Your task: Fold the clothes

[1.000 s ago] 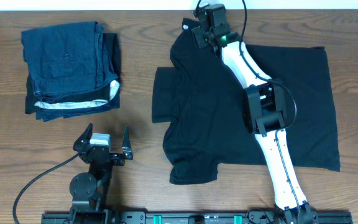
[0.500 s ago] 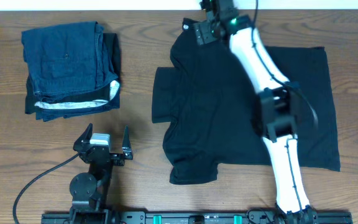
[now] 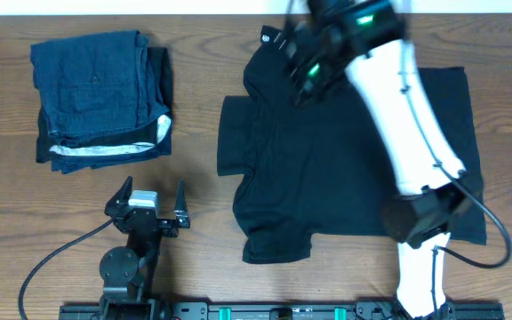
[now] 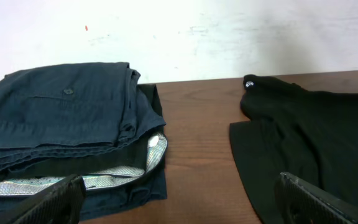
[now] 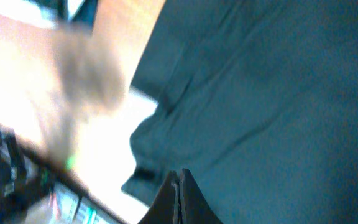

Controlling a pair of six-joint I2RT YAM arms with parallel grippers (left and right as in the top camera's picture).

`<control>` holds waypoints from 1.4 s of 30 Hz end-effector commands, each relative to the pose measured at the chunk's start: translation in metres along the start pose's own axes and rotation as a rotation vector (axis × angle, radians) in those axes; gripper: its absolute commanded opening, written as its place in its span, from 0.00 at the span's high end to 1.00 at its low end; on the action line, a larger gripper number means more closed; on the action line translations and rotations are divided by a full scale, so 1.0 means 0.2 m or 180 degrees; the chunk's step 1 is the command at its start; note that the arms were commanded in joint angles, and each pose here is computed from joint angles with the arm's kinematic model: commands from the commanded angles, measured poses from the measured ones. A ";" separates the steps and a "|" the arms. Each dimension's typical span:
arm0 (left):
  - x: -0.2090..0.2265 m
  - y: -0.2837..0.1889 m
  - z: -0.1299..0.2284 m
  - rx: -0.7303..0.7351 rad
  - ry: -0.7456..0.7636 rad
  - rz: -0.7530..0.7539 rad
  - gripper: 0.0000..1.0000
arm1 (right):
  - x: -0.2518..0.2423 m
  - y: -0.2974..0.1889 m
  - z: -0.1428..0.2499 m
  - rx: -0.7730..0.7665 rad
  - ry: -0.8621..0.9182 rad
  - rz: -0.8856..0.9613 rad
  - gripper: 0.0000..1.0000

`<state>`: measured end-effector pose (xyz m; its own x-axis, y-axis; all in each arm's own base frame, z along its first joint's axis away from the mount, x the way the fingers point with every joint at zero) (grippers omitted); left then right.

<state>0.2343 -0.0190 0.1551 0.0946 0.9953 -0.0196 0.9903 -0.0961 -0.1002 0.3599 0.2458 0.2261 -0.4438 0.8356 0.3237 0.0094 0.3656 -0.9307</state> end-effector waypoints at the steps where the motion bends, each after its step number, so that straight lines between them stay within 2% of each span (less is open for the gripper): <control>1: -0.01 0.00 0.07 0.0139 0.0047 0.0054 0.02 | 0.15 0.26 0.18 0.0674 -0.0116 0.0005 0.99; 7: -0.01 0.00 0.07 0.0139 0.0047 0.0054 0.02 | 0.26 0.56 0.53 0.1521 -0.0276 0.0279 0.99; 15: -0.01 0.00 0.07 0.0139 0.0047 0.0054 0.02 | 0.31 0.78 0.87 0.2111 -0.0363 0.0491 0.99; 23: -0.01 0.00 0.07 0.0139 0.0047 0.0054 0.02 | 0.32 0.96 1.01 0.2172 -0.0399 0.0546 0.99; 35: -0.01 0.00 0.07 0.0139 0.0047 0.0054 0.02 | 0.32 1.18 1.13 0.2039 -0.0431 0.0449 0.99; 42: -0.01 0.00 0.07 0.0139 0.0047 0.0054 0.02 | 0.58 1.15 1.20 0.2242 -0.0749 -0.0708 0.99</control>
<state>0.2343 -0.0190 0.1551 0.0946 0.9953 -0.0196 0.9903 -0.0961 -0.1002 0.1258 0.3091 0.0054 -0.5862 0.7241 0.3634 -0.5104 0.0183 -0.8597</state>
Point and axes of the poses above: each gripper's point midway between its finger pads, its own y axis out along the fingers, its own x axis along the line the jaws close on, z = x × y, the point moved 1 cm from there along -y, back along the fingers, and after that the axes turned 2 degrees about -y, right-handed, at the moved point
